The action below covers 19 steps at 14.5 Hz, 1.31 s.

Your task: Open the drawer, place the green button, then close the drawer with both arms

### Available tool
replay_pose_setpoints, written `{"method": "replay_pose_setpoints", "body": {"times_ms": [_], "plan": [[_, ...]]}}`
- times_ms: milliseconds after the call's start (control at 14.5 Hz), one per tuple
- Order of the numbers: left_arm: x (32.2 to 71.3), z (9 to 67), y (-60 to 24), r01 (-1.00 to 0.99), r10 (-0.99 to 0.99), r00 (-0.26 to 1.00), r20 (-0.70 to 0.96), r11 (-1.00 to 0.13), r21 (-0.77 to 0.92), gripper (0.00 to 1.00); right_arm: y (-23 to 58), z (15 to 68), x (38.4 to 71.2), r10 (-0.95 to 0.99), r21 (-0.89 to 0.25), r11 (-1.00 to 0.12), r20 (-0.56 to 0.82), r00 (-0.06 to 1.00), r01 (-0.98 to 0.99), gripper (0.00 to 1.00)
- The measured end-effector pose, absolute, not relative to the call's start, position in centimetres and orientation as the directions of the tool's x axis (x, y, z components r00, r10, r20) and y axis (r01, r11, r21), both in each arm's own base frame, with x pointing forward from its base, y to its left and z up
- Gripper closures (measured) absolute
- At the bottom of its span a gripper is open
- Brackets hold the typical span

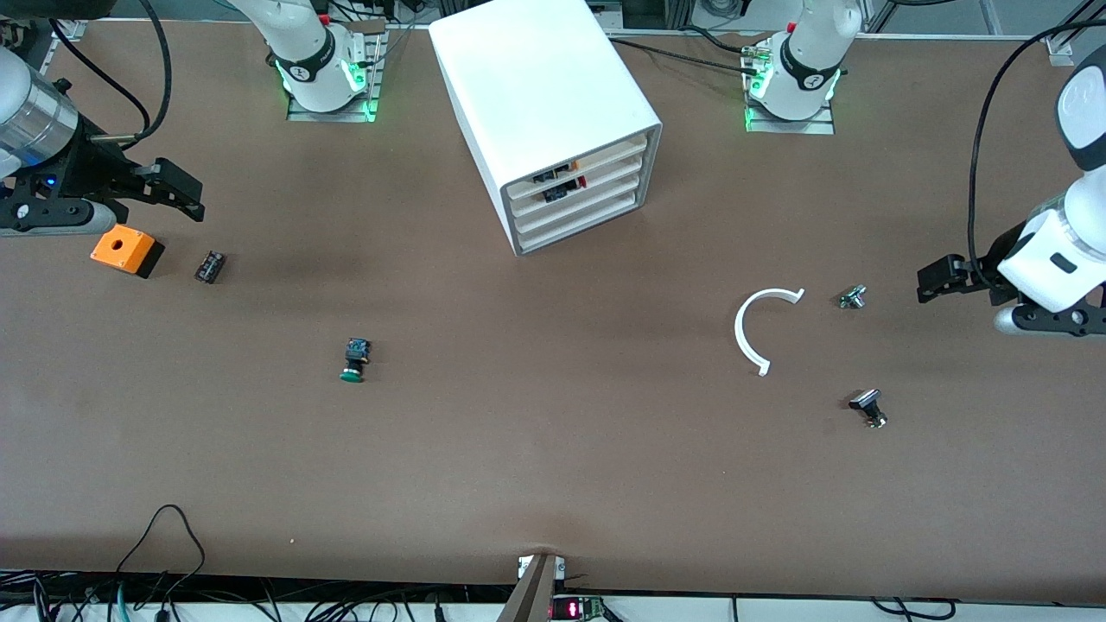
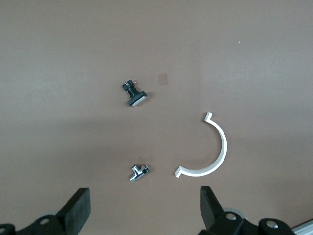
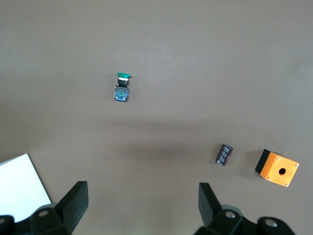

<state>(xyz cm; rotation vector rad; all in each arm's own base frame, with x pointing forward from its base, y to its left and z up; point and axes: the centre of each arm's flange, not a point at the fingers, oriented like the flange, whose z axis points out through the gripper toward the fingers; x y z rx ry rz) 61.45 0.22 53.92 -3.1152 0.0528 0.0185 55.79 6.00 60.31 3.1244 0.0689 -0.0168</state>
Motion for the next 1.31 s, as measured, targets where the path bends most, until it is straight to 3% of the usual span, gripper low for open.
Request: {"method": "replay_pose_setpoints", "body": {"times_ms": [622,968,1313], "plan": [[52.1,57.7,-8.5,-0.162,-0.158,0.985,-0.072,-0.985,-0.054,0.02,5.7,60.7,55.6,-0.052,0.019,-0.998,-0.020,0.998,-0.052,0.00],[52.7,57.6,-5.2,-0.101,-0.099,0.992,-0.076,-0.994,-0.027,0.01,5.6,59.9,55.6,-0.049,0.026,-0.999,-0.059,0.997,-0.047,0.00],[56.0,52.4,-8.0,-0.084,-0.113,0.982,-0.155,-0.980,0.182,0.01,5.7,57.9,56.5,-0.043,0.027,-0.999,-0.093,0.995,-0.041,0.00]]}}
